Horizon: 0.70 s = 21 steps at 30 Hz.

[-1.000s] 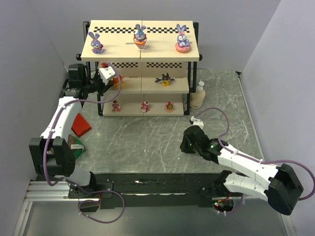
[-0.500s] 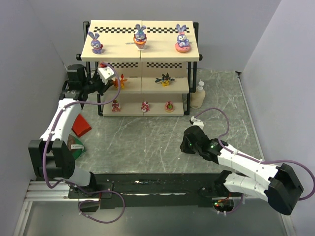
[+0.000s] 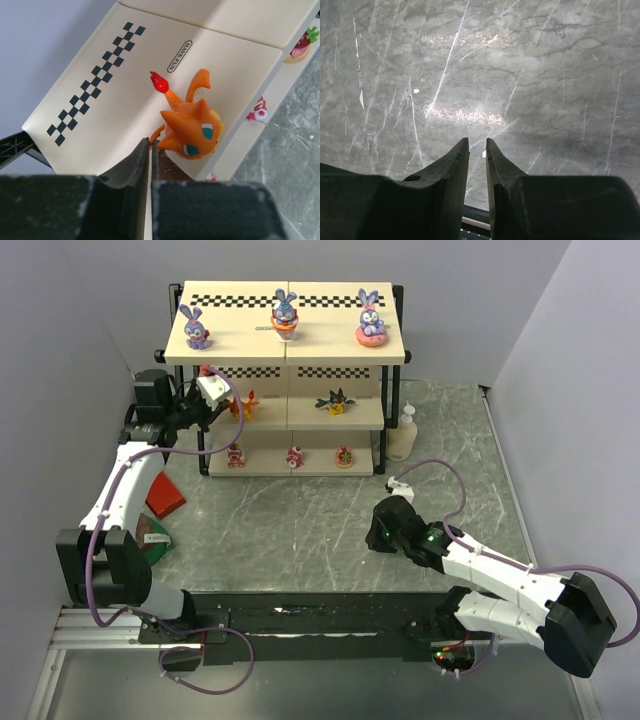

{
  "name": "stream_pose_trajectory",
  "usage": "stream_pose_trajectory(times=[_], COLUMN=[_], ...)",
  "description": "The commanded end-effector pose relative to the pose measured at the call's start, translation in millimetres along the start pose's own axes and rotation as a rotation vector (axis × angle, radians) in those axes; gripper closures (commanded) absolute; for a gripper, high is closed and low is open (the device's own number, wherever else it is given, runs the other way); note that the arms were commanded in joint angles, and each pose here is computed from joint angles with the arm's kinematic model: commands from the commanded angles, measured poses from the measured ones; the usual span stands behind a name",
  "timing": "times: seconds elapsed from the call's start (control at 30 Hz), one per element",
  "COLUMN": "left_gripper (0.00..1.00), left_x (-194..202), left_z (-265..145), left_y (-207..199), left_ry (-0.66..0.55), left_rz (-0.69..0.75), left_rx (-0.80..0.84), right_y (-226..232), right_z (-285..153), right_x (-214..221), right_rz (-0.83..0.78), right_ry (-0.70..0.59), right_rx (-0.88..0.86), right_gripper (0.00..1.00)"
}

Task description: Place and organize the plastic toys onto the shelf

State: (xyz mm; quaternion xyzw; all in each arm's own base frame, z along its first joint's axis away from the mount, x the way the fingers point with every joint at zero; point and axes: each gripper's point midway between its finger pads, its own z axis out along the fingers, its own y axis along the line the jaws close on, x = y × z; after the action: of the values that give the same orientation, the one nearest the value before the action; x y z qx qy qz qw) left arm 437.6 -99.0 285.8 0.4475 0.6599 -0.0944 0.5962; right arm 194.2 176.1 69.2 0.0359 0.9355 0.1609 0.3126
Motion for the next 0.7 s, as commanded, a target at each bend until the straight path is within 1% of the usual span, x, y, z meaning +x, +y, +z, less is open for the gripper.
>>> stream_pose_trajectory(times=[0.0, 0.13, 0.37, 0.5, 0.67], left_gripper=[0.94, 0.93, 0.89, 0.85, 0.82], left_x=[-14.3, -13.5, -16.9, -18.2, -20.7], left_z=[-3.7, -3.4, -5.5, -5.4, -5.5], left_y=[4.3, 5.3, 4.8, 5.8, 6.0], left_ry=[-0.039, -0.036, -0.044, -0.049, -0.055], left_rz=[0.022, 0.016, 0.020, 0.021, 0.022], left_rx=[-0.013, -0.019, -0.021, -0.025, -0.026], right_y=[0.6, 0.4, 1.6, 0.9, 1.6], right_z=[2.1, 2.4, 2.1, 2.2, 1.3], right_x=[-6.0, -5.7, -6.1, -5.3, -6.7], right_rz=[0.019, 0.018, 0.021, 0.018, 0.017], right_ry=[-0.032, -0.031, -0.032, -0.030, -0.035], right_rx=[-0.006, -0.005, -0.010, -0.008, -0.010], right_gripper=[0.72, 0.72, 0.72, 0.72, 0.72])
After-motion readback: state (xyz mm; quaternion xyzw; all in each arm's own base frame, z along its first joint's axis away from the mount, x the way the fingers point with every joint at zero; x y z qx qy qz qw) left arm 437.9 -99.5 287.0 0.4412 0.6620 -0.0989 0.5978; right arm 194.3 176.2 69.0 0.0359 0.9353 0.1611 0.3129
